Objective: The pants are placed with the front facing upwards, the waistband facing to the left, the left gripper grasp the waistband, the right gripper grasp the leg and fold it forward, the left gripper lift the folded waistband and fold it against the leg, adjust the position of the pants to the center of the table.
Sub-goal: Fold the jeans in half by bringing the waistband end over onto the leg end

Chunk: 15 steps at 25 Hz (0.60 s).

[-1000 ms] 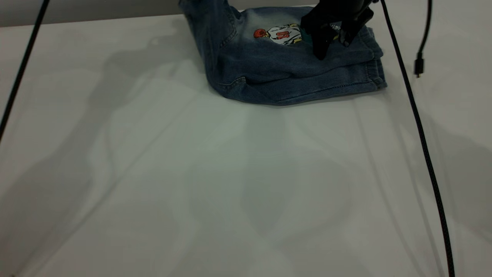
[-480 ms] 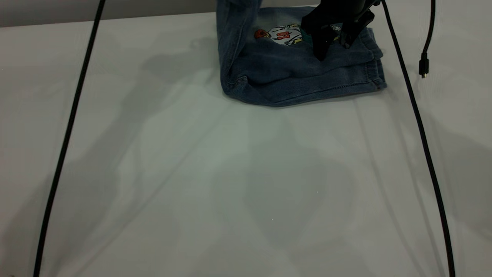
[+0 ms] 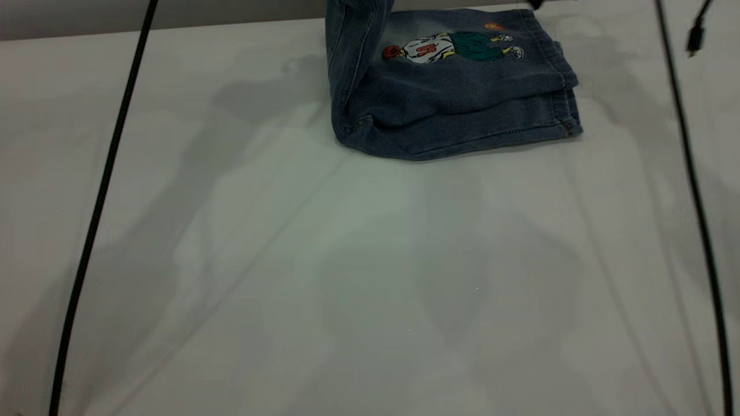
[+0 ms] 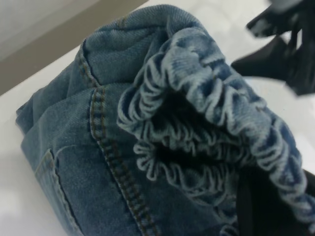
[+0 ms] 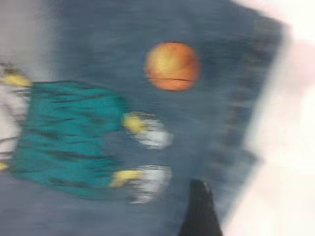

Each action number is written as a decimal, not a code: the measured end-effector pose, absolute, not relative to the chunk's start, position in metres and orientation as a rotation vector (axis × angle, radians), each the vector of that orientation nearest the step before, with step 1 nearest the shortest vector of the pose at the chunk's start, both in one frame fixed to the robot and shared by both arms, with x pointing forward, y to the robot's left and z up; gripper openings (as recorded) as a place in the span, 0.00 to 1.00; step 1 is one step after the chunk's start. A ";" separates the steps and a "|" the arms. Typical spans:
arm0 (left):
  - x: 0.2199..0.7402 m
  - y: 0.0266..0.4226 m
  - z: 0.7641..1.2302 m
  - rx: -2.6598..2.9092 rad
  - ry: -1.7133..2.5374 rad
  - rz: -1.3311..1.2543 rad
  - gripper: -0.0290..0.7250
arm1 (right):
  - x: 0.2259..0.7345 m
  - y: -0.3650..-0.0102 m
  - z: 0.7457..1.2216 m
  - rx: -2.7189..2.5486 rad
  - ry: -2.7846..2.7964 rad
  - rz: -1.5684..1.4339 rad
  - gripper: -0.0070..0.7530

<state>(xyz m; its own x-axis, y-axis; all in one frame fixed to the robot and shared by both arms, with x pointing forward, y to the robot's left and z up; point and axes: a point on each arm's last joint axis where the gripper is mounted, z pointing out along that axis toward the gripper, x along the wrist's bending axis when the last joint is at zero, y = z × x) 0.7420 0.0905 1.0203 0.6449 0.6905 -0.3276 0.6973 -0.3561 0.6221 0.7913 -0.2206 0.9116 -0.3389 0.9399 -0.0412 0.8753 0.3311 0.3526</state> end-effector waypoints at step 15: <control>0.730 0.015 0.991 2.065 0.955 0.055 0.21 | 0.797 -0.314 0.937 1.821 2.158 0.454 0.59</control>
